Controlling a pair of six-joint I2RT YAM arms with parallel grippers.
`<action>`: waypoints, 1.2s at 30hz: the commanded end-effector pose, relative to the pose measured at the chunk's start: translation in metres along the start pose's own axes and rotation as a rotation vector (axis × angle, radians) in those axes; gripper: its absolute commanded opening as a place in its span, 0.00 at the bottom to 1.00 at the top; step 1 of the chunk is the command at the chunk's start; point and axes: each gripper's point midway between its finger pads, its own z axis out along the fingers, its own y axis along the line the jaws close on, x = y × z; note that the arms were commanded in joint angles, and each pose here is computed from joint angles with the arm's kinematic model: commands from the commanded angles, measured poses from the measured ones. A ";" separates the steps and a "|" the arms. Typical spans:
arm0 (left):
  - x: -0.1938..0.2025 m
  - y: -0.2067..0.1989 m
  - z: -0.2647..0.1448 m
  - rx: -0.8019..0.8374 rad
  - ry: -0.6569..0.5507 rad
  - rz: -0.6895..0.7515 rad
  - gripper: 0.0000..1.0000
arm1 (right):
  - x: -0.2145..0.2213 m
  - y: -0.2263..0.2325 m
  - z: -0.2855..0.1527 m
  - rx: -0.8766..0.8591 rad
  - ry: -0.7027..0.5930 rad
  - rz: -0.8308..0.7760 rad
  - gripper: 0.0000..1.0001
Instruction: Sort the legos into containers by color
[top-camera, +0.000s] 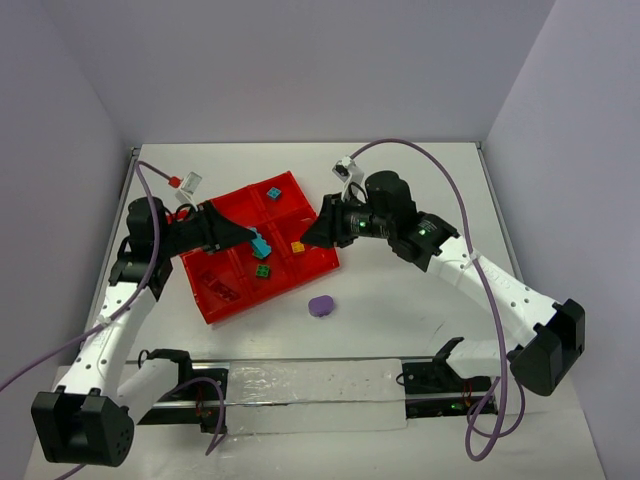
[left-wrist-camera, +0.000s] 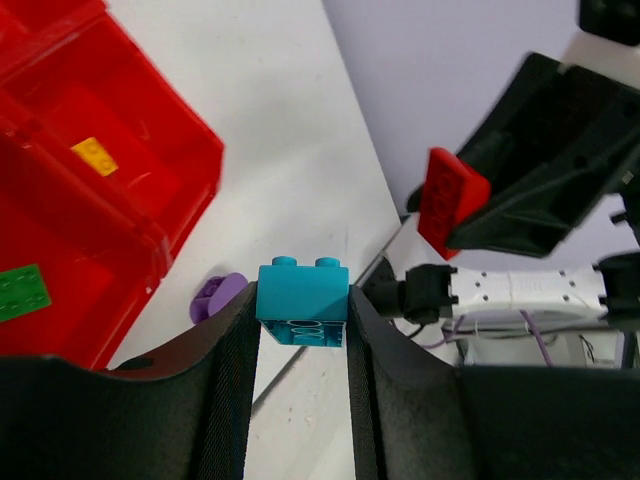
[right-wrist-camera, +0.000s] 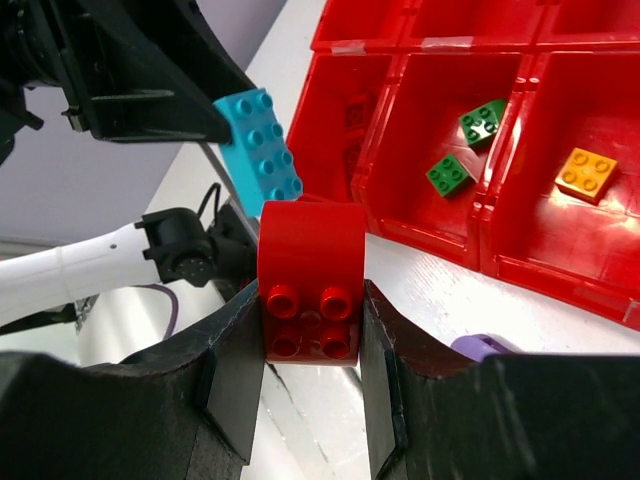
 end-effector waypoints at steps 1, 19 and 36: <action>-0.022 0.017 -0.004 -0.149 -0.080 -0.019 0.00 | -0.014 0.001 -0.005 0.025 -0.044 -0.038 0.08; -0.076 0.032 -0.007 -0.345 -0.232 -0.017 0.00 | -0.020 -0.013 -0.002 0.105 -0.049 -0.046 0.07; -0.157 0.107 0.101 -0.433 -0.125 -0.020 0.00 | -0.027 -0.043 0.002 0.303 0.031 -0.020 0.07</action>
